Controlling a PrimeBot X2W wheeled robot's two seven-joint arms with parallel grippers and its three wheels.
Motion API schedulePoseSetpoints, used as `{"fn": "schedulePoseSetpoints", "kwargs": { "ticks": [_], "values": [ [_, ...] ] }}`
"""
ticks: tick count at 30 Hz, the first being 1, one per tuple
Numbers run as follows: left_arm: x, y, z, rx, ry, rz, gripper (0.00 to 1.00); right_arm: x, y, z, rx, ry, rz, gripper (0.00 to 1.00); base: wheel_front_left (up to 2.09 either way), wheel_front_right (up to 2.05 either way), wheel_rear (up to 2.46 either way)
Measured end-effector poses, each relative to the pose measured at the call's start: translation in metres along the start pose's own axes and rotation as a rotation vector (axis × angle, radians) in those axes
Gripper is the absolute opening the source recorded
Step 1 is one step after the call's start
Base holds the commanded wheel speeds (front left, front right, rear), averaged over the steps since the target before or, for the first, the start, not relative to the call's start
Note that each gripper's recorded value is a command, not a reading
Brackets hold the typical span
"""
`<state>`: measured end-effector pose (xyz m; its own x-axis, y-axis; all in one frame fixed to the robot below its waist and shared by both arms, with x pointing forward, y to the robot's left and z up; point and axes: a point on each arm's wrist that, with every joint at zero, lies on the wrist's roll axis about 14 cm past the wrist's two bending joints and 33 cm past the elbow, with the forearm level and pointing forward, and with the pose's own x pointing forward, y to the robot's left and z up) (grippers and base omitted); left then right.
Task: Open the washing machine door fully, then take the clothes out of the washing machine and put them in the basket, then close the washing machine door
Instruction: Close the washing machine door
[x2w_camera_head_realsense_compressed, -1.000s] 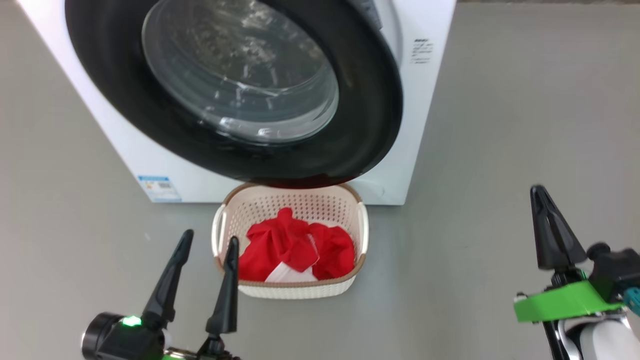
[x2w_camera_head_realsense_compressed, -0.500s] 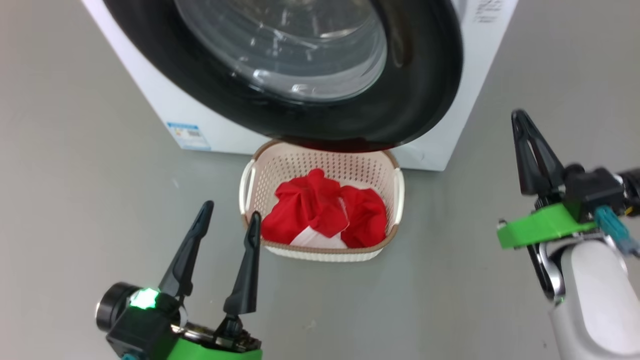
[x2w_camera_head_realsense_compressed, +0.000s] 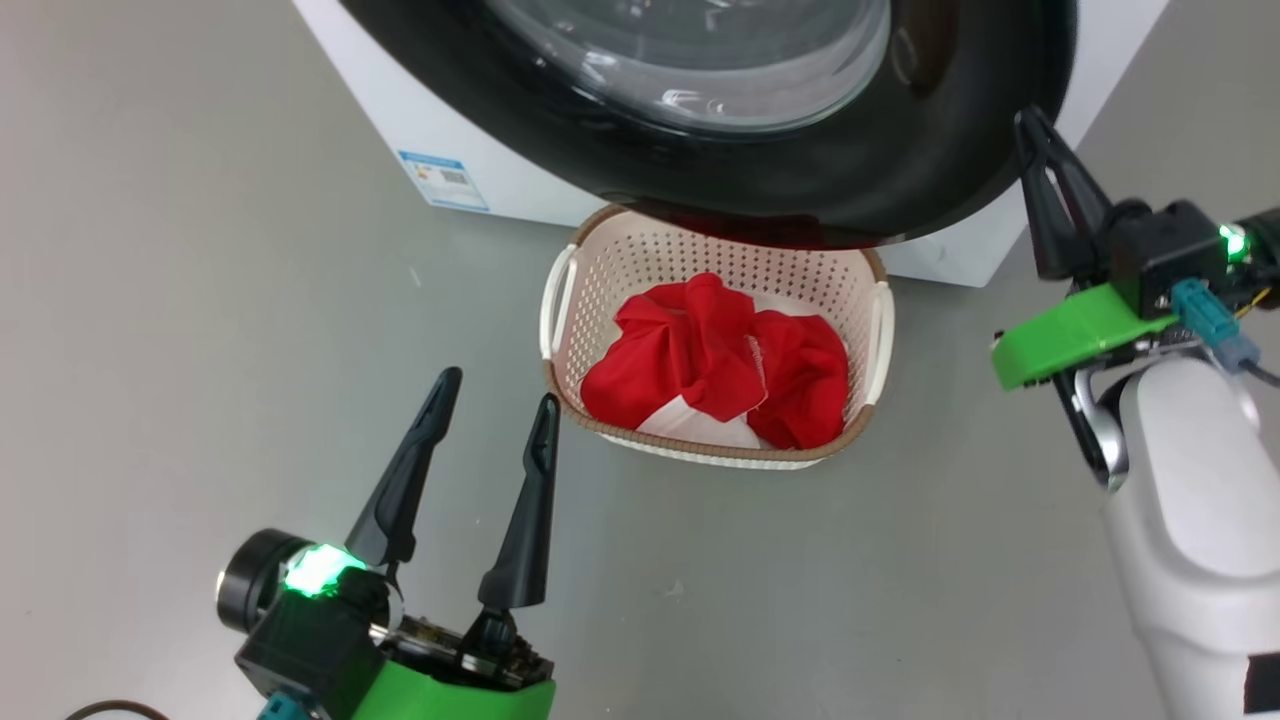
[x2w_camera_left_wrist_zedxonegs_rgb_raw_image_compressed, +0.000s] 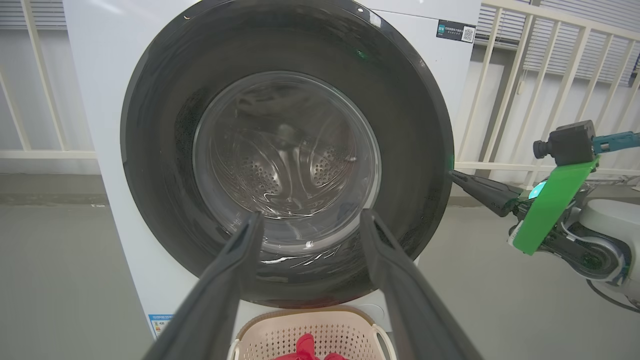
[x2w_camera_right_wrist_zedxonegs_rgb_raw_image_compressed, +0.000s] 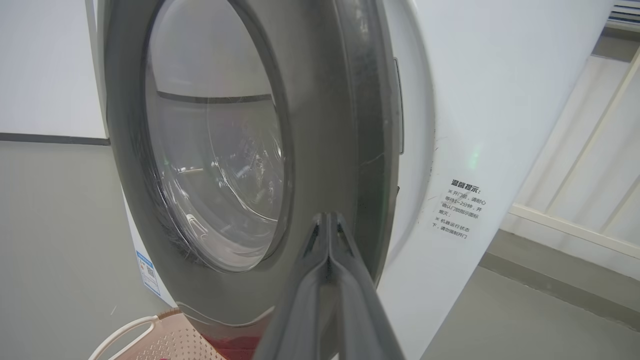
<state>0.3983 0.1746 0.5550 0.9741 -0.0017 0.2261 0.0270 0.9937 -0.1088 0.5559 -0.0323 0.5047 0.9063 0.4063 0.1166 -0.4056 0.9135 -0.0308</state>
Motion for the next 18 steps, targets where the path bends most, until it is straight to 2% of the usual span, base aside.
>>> {"fn": "schedulePoseSetpoints", "kwargs": {
  "ticks": [18],
  "values": [
    [0.004,0.013,-0.010,-0.028,0.028,0.060,1.00,0.055,-0.008,-0.001,-0.063,-0.014,0.030,0.00,0.00,0.00,0.00]
  ]
}}
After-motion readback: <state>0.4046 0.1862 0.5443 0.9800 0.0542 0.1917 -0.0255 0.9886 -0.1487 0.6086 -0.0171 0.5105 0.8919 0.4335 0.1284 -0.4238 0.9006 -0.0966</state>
